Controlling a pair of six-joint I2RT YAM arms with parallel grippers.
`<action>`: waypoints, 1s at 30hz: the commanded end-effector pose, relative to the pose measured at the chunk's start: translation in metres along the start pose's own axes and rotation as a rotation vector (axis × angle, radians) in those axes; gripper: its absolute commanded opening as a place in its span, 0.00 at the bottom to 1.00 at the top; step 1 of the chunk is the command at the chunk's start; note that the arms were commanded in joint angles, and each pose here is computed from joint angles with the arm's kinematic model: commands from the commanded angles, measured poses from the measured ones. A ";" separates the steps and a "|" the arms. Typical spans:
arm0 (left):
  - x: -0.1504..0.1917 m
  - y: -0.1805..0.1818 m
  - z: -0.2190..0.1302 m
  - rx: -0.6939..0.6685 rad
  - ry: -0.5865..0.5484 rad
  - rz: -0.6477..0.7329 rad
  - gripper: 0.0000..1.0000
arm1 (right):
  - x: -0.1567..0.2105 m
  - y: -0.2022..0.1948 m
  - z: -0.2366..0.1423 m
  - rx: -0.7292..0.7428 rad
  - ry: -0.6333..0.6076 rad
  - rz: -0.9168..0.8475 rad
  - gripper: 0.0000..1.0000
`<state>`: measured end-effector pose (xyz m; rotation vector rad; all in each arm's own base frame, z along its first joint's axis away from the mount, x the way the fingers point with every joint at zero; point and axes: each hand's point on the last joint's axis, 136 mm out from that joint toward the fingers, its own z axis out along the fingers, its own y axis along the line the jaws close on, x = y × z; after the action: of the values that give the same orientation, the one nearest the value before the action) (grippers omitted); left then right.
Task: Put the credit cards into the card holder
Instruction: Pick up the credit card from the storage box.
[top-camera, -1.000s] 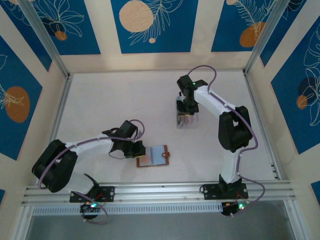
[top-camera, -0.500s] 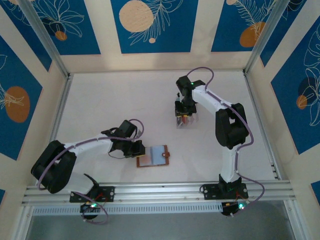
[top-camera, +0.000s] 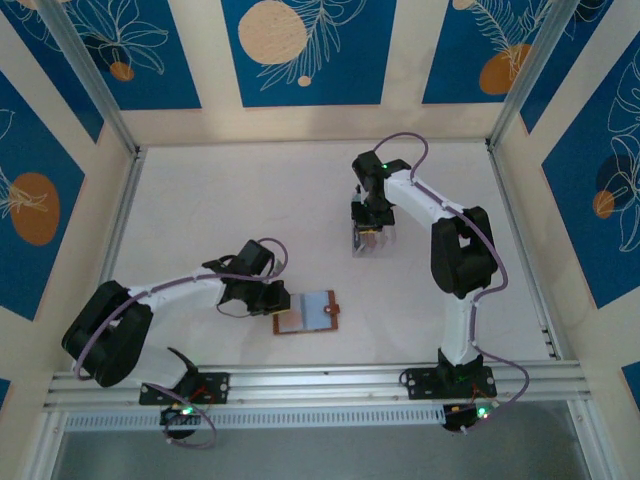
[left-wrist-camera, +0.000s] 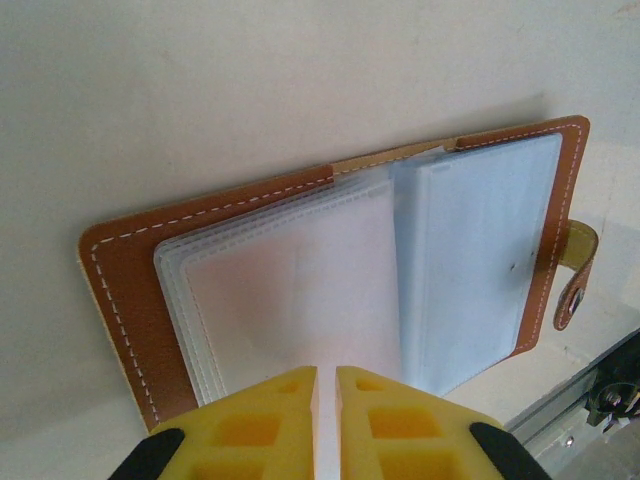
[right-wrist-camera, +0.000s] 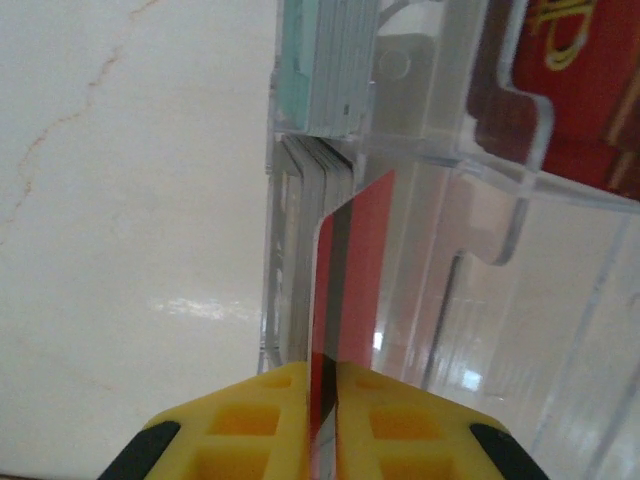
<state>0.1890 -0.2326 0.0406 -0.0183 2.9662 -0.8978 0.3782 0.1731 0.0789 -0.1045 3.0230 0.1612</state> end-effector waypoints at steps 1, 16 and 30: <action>0.005 0.004 -0.003 0.002 0.012 -0.007 0.12 | -0.003 -0.001 -0.017 0.004 -0.023 -0.005 0.11; 0.006 0.003 -0.024 -0.038 -0.009 0.050 0.13 | -0.005 0.005 -0.094 0.053 -0.220 -0.036 0.00; 0.009 -0.021 0.001 -0.028 0.053 0.132 0.13 | 0.071 0.086 -0.105 -0.520 -0.340 -0.107 0.00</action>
<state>0.1803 -0.2400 0.0535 0.1504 2.9798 -0.8408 0.2974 0.2104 0.1687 -0.2243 2.6655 0.5630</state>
